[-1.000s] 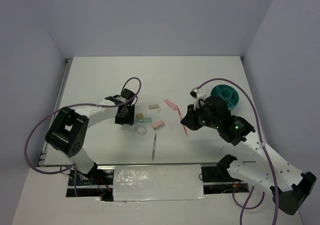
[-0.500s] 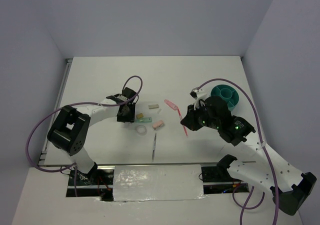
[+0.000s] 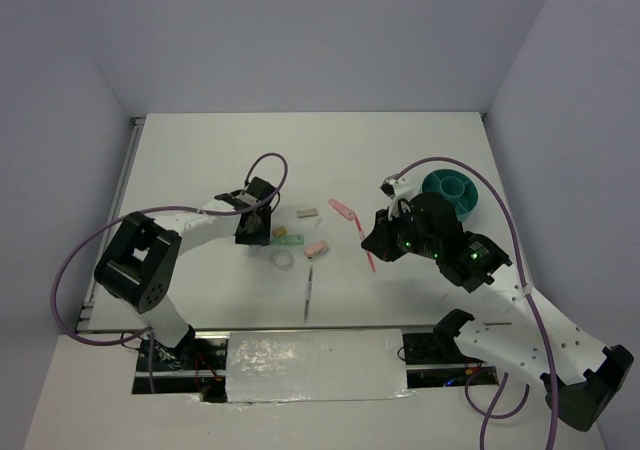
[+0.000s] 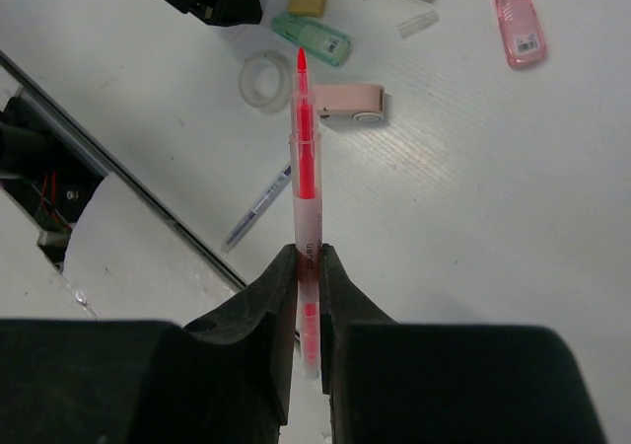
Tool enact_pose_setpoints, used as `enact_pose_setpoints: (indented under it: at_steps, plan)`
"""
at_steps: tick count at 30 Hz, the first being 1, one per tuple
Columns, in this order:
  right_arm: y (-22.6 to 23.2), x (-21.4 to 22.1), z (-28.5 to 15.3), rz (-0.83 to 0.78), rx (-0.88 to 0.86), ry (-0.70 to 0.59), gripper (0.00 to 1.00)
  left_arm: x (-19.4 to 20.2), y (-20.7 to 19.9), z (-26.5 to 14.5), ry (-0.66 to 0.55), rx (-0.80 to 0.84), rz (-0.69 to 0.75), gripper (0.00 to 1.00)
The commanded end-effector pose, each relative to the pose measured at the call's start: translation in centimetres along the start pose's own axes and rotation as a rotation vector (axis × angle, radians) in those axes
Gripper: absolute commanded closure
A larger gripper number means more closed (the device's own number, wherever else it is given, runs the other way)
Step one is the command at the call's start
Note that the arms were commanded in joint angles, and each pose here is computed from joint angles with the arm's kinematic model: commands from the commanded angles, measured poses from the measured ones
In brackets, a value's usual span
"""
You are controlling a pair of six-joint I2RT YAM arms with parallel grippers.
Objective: Sort the stationery into containers
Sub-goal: Pick up the pen cap from the center of the board.
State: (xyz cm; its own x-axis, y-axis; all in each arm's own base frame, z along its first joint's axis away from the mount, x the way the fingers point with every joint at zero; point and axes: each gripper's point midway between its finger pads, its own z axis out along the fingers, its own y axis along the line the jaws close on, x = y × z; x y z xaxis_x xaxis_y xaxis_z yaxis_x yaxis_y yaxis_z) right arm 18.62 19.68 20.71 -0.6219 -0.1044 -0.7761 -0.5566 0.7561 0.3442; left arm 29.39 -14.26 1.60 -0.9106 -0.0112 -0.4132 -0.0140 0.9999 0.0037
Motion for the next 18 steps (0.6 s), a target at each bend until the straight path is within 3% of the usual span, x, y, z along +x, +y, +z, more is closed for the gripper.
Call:
enact_pose_setpoints:
  at_steps: [1,18]
  plan:
    - [0.62,-0.82,-0.26,-0.021,-0.025,-0.029,1.00,3.48,1.16,0.52,0.096,-0.061,0.032,0.49]
    - [0.92,-0.75,-0.07,-0.024,-0.039,-0.015,1.00,3.82,0.38,-0.04,0.100,-0.012,0.028,0.47]
